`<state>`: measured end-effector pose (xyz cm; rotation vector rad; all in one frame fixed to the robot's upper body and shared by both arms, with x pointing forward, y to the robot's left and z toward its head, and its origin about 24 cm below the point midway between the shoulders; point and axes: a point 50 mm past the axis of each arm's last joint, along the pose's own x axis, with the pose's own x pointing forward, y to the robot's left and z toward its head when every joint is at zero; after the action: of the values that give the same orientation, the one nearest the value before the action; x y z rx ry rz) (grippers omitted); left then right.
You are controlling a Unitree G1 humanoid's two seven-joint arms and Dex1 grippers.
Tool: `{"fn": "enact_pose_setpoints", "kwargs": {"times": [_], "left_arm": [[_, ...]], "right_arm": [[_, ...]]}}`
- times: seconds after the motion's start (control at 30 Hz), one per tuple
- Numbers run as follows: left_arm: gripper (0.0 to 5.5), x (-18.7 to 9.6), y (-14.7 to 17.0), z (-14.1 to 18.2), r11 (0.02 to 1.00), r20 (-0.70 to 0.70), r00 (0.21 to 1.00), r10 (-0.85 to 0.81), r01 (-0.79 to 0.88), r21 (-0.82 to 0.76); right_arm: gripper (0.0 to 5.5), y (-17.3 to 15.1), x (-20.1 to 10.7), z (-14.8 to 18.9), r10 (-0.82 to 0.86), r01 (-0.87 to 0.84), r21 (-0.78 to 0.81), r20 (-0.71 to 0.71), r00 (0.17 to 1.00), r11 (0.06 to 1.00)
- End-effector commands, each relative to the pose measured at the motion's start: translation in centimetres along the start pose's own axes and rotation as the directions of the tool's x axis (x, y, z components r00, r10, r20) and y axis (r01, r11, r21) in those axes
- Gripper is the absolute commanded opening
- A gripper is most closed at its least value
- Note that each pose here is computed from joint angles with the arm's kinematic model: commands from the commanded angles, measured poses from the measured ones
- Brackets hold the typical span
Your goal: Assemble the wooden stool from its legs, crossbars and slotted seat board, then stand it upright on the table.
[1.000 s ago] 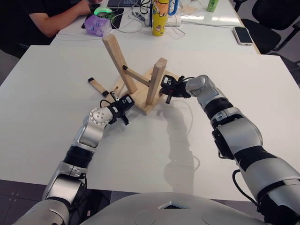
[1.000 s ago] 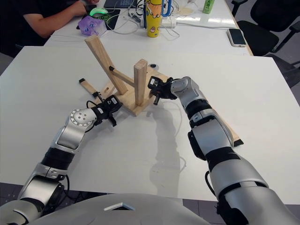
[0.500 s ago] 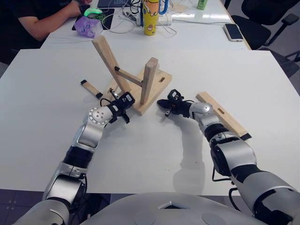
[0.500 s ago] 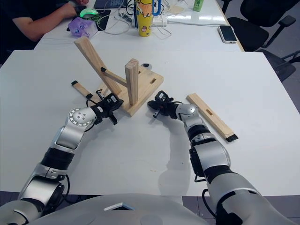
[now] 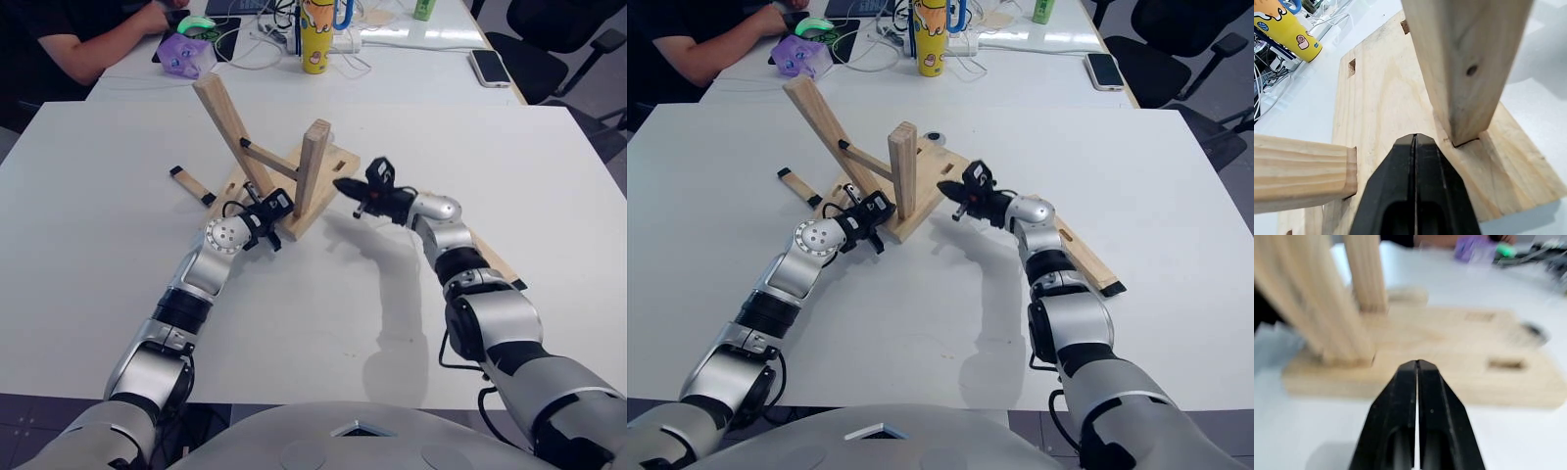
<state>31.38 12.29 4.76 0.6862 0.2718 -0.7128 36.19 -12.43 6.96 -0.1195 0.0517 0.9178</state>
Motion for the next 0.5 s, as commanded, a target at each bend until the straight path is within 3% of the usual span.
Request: {"fn": "enact_pose_setpoints", "kwargs": {"times": [0.03,0.17,0.5], "left_arm": [[0.01,-0.3,-0.9,-2.1,0.998,-0.102,0.993,-0.056,0.054,-0.021],[0.01,-0.4,-1.1,-2.3,0.996,-0.092,0.992,-0.089,0.087,-0.029],[0.01,-1.9,-3.2,-1.9,0.976,-0.044,0.976,-0.212,0.209,-0.063]], "right_arm": [[0.0,2.8,2.9,-0.2,0.094,-0.094,0.007,-0.008,0.996,0.996],[0.0,5.6,3.9,-1.7,0.24,-0.237,0.057,-0.05,0.969,0.97],[0.0,7.8,2.7,-3.9,0.41,-0.399,0.122,-0.079,0.909,0.909]]}}
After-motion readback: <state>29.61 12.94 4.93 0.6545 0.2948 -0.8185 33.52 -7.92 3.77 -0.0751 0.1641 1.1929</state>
